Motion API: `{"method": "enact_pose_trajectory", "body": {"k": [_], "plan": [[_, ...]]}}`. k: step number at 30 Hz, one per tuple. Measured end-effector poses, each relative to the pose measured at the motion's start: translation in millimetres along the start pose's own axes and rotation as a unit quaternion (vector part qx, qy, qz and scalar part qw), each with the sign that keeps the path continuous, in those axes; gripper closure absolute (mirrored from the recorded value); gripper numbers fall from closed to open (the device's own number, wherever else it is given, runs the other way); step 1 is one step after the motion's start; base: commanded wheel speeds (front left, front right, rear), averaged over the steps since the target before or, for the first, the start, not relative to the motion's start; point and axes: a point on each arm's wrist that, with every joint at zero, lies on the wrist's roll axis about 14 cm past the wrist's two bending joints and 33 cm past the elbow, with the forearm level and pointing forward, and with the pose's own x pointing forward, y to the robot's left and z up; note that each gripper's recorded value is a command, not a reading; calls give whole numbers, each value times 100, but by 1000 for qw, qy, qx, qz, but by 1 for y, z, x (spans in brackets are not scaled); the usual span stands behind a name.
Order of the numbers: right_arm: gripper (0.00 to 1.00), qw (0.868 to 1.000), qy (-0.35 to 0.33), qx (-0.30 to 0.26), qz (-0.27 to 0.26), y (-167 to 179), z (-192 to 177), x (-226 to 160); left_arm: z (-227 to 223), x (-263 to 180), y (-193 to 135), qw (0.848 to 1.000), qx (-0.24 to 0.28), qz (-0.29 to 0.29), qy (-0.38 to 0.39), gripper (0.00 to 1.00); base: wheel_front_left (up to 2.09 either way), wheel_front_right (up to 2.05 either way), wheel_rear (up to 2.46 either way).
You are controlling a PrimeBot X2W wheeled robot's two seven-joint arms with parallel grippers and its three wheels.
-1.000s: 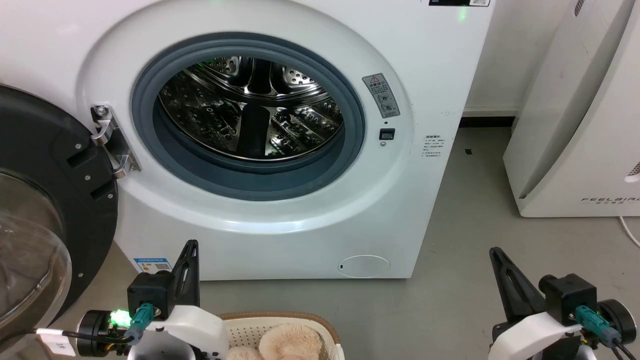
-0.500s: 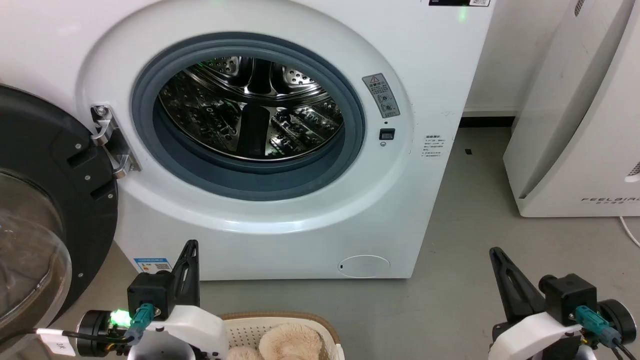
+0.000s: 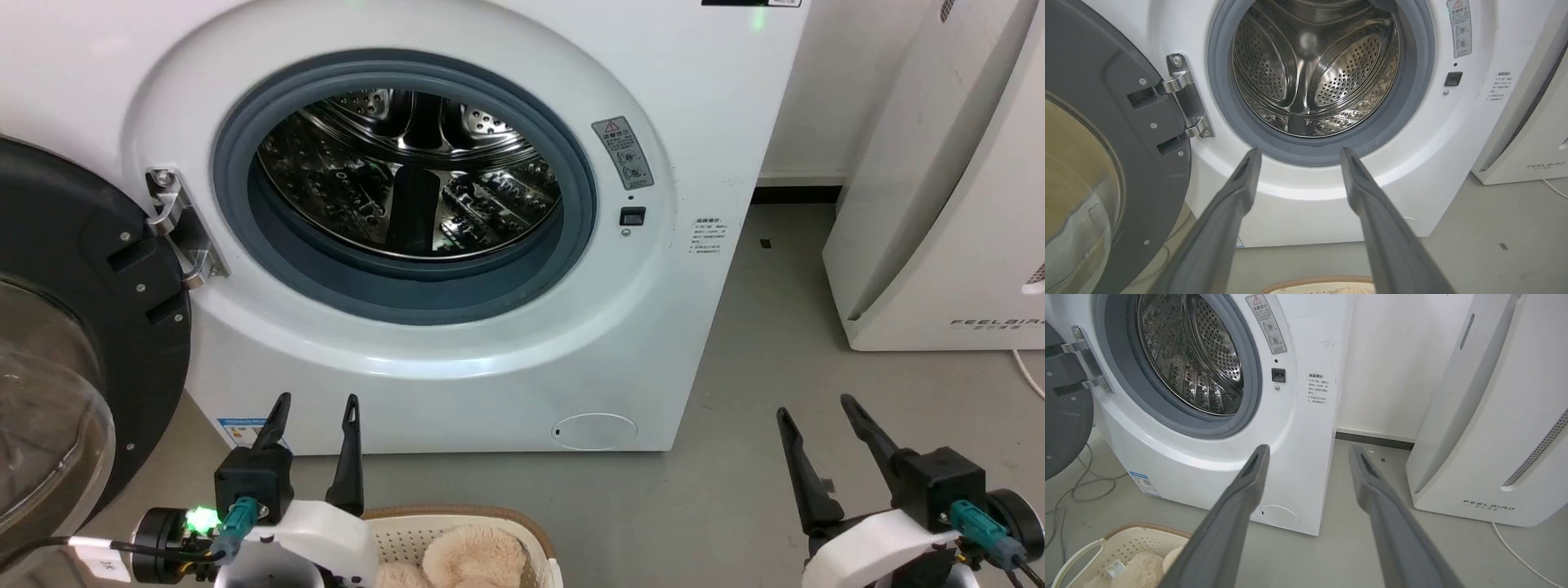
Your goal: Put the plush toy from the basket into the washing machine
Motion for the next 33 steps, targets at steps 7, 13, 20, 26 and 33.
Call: {"method": "enact_pose_trajectory", "body": {"k": [7,13,20,26,33], "plan": [[0,1000,-2,8,-4,-3,-2,2,-14,5,-4,1000,-1,-6,17,0,0,0,0],[0,1000,3,14,-9,-7,-8,6,-32,15,-10,999,-4,-17,42,0,0,0,0],[0,1000,2,24,-14,-11,-11,17,-64,28,-21,995,-12,-35,87,0,0,0,0],[0,999,6,32,-19,-16,-19,27,-94,38,-27,990,-15,-45,133,0,0,0,0],[0,999,12,37,-27,-23,-29,42,-134,45,-36,978,-9,-62,197,0,0,0,0]]}}
